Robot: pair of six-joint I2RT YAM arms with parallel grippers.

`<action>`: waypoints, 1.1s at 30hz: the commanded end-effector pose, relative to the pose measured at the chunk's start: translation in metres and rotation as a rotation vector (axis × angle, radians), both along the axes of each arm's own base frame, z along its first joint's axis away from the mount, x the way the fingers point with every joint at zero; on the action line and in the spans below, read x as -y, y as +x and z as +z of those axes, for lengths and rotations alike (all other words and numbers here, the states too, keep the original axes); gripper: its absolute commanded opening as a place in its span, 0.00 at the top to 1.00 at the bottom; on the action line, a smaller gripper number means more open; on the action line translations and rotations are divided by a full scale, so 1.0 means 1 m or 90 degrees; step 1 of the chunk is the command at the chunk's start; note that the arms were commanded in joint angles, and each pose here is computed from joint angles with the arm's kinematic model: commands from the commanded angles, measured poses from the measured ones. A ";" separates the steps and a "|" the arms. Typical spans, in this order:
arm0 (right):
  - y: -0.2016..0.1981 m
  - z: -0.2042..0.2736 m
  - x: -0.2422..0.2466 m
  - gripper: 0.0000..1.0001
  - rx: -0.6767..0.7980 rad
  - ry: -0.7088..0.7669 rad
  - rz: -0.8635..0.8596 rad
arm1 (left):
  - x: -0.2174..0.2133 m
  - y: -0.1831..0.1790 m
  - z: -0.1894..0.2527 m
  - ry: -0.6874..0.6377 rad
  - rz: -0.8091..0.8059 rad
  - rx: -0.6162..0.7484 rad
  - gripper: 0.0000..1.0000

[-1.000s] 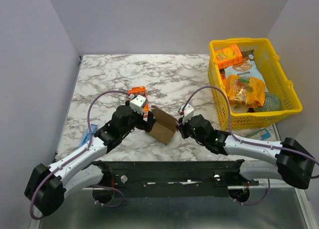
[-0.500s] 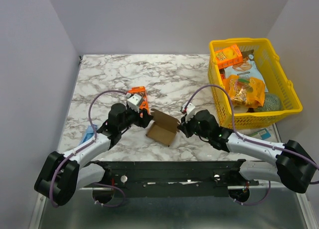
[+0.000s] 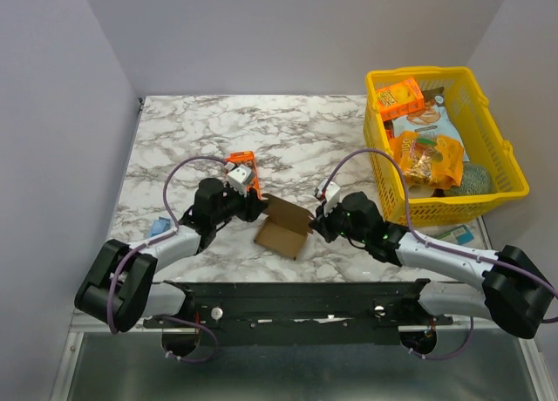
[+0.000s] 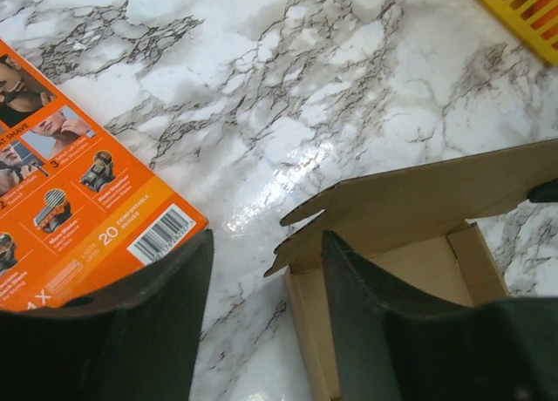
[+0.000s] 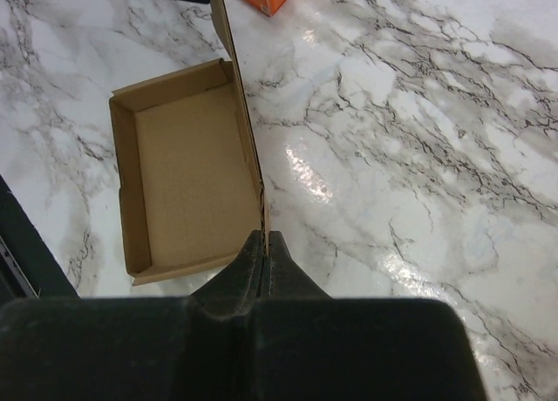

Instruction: Fold the paper box

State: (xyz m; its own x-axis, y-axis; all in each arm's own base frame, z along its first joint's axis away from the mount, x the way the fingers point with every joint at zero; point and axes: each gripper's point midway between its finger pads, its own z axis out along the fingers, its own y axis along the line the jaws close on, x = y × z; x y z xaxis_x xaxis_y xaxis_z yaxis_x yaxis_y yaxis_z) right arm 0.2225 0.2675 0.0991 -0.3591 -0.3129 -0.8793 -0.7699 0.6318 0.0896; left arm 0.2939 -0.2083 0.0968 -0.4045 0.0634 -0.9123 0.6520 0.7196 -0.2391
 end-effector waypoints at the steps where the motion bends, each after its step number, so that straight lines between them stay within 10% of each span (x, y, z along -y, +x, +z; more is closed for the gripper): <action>1: 0.000 -0.002 0.002 0.99 -0.004 -0.014 0.003 | 0.012 0.006 0.019 -0.031 -0.040 0.042 0.53; 6: 0.003 -0.005 0.003 0.99 -0.009 -0.026 -0.003 | 0.017 0.004 0.015 -0.034 -0.063 0.033 0.76; 19: 0.010 -0.004 0.004 0.99 0.000 -0.039 -0.018 | 0.031 -0.009 0.015 -0.071 -0.124 0.026 0.99; 33: 0.038 0.016 0.013 0.99 0.036 -0.036 -0.141 | 0.043 -0.023 0.012 -0.068 -0.082 0.062 1.00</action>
